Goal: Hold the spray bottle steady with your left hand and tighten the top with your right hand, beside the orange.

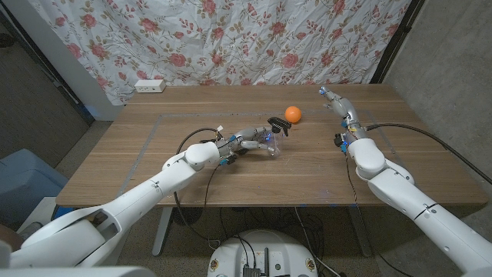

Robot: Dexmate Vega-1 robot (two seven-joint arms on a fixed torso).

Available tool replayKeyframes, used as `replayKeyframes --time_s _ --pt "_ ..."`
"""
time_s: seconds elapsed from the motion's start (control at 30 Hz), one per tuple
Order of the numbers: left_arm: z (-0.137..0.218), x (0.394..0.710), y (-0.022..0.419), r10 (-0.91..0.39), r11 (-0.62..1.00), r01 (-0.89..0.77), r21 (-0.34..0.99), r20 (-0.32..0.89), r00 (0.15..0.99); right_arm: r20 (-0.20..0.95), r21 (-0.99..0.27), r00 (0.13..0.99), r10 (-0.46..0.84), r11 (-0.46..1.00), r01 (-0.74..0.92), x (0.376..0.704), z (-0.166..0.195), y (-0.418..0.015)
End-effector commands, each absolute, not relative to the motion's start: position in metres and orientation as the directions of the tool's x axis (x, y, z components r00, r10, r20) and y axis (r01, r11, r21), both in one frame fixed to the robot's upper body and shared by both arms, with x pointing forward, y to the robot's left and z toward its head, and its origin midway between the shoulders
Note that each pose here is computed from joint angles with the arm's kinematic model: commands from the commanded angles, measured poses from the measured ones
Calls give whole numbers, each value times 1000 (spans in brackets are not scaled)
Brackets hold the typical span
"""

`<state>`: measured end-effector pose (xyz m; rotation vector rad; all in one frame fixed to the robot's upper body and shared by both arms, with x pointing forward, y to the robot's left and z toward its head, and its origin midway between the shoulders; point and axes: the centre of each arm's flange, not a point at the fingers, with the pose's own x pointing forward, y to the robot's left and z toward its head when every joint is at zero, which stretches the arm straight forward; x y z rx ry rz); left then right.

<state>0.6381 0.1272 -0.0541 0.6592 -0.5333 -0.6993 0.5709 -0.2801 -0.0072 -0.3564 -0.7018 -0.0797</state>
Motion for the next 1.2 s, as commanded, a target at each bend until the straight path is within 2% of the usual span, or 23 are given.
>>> replayKeyframes --time_s 0.03,0.63,1.2 --pt "-49 639 135 -739 573 426 700 216 638 638 -271 768 60 951 151 577 -13 -280" --pt "-32 623 155 -764 568 459 683 232 602 620 -228 781 73 970 90 584 -19 -283" --pt "-19 613 199 -726 639 438 632 310 614 616 -173 782 92 985 21 596 -21 -285"
